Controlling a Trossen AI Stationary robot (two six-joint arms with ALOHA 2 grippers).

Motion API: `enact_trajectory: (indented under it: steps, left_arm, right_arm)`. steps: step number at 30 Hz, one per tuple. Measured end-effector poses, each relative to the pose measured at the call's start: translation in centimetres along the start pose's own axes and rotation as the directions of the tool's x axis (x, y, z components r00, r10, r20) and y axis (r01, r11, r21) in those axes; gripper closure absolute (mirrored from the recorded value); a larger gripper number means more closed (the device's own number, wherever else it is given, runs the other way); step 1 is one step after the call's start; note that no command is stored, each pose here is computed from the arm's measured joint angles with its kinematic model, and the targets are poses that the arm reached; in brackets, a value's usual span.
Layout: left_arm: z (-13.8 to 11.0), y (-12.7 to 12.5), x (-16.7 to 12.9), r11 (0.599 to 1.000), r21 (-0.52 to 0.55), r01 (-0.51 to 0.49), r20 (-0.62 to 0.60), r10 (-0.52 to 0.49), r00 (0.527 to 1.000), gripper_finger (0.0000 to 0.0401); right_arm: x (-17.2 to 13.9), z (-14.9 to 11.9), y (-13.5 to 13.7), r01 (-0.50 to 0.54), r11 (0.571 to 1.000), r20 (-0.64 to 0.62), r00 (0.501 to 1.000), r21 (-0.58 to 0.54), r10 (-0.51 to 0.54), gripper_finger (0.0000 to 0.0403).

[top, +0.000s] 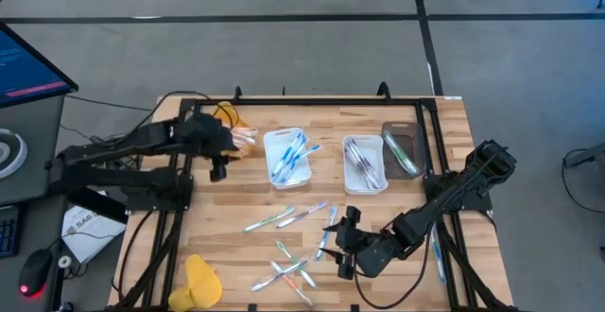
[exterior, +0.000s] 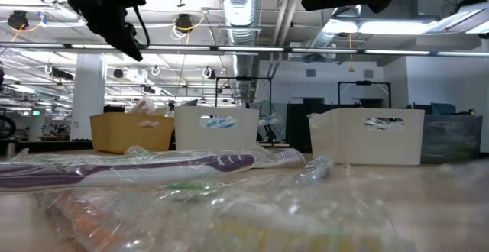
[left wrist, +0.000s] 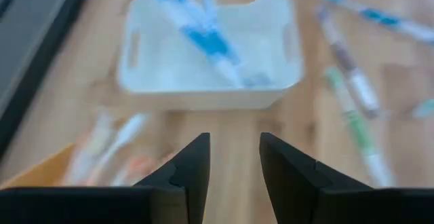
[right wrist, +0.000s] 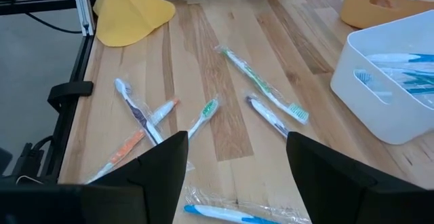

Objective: Pick & Place Toothbrushes
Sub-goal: Put the top green toothbrush into the black bin

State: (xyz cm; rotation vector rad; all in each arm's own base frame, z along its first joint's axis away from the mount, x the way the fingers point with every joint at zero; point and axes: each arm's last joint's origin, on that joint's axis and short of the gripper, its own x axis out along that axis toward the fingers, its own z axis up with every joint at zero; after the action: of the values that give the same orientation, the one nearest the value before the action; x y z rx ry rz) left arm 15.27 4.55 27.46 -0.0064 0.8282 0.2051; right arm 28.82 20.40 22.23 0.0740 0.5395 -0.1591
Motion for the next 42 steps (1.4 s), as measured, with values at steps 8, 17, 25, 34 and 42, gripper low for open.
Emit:
enact_trajectory:
  steps: [8, 17, 25, 34, 42]
  left_arm:
    - [0.7, -5.3, 2.0, 0.976, -0.013, 0.219, 0.007, -0.219, 0.976, 0.0280]
    - [-2.4, -11.4, 6.3, 0.933, -0.056, 0.356, -0.115, -0.361, 0.926, 0.0280]
    - [-3.7, -14.9, 8.1, 0.933, 0.039, 0.358, -0.081, -0.354, 0.932, 0.0280]
    - [-4.7, -16.0, 9.7, 0.989, 0.008, 0.145, -0.055, -0.145, 0.988, 0.0276]
    - [-5.5, -16.6, 10.9, 0.992, 0.047, 0.120, -0.099, -0.115, 0.988, 0.0257]
  right_arm:
    - [0.1, 0.0, -0.1, 0.004, 0.998, -0.003, 1.000, -0.065, -0.004, 0.0158]
    - [0.8, 0.4, -1.0, 0.032, 0.984, -0.003, 0.999, -0.178, -0.033, 0.0158]
    - [1.7, 1.0, -2.3, 0.076, 0.979, -0.008, 0.997, -0.190, -0.079, 0.0158]
    - [2.3, 1.1, -3.1, 0.057, 0.974, -0.047, 0.997, -0.221, -0.069, 0.0158]
    - [1.9, 0.8, -2.5, -0.004, 0.970, -0.071, 0.997, -0.241, -0.013, 0.0158]
